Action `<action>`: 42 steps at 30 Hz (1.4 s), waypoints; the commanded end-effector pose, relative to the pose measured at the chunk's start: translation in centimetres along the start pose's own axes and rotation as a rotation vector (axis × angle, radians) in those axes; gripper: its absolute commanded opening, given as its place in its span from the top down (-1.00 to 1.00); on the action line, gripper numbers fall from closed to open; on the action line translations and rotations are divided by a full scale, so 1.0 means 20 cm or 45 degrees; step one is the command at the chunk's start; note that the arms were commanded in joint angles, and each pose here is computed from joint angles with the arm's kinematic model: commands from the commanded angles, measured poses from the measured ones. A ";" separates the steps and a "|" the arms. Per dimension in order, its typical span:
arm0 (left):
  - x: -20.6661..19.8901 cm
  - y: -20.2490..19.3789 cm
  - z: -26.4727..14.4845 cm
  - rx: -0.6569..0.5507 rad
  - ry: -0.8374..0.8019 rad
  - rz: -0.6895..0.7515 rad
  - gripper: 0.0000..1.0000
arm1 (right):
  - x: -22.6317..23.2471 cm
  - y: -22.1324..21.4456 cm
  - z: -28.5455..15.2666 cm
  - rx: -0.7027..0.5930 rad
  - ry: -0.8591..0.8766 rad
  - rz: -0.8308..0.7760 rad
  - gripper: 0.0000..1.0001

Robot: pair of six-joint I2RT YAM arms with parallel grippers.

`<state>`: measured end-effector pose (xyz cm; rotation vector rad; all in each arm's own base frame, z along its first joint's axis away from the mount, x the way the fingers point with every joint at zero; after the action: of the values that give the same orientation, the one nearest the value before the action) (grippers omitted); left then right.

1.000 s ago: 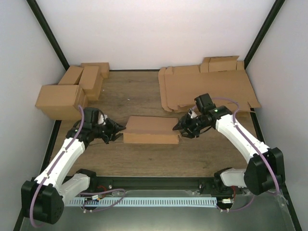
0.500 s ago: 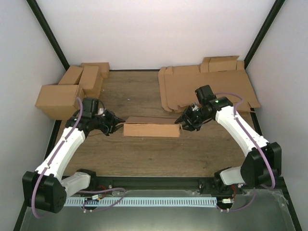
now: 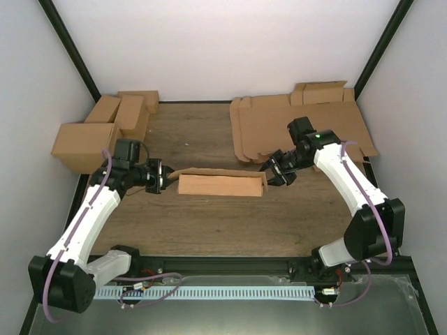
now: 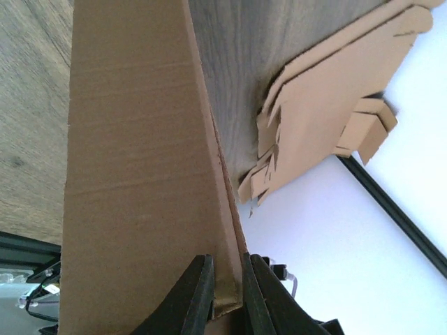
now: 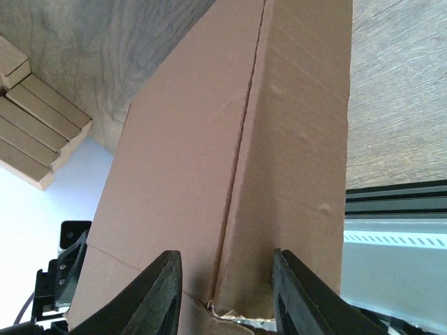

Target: Fold the paper box

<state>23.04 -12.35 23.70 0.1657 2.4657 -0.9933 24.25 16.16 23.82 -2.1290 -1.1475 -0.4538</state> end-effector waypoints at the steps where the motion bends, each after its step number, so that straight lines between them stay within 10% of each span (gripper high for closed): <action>1: 0.01 -0.12 0.05 0.210 0.126 -0.053 0.75 | 0.13 -0.05 0.02 0.210 0.156 0.020 0.28; 11: -0.03 -0.04 0.15 0.136 0.244 0.066 0.73 | 0.13 0.10 0.07 0.192 0.103 0.007 0.22; 42: -0.37 0.10 -0.20 -0.525 0.516 1.094 -0.69 | 0.17 0.22 0.04 0.096 0.123 -0.054 0.18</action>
<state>28.27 -9.18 26.53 1.1272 2.5474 -0.2927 28.78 16.66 22.03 -2.0326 -1.1062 -0.4564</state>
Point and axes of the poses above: each gripper's point midway between its finger pads, its own z axis out along the fingers, its own x axis along the line the jaws close on, y = z × x, the point moved 5 cm from there along -z, back along the fingers, and after that the axes turned 9 degrees about -z, right-handed, at the moved point
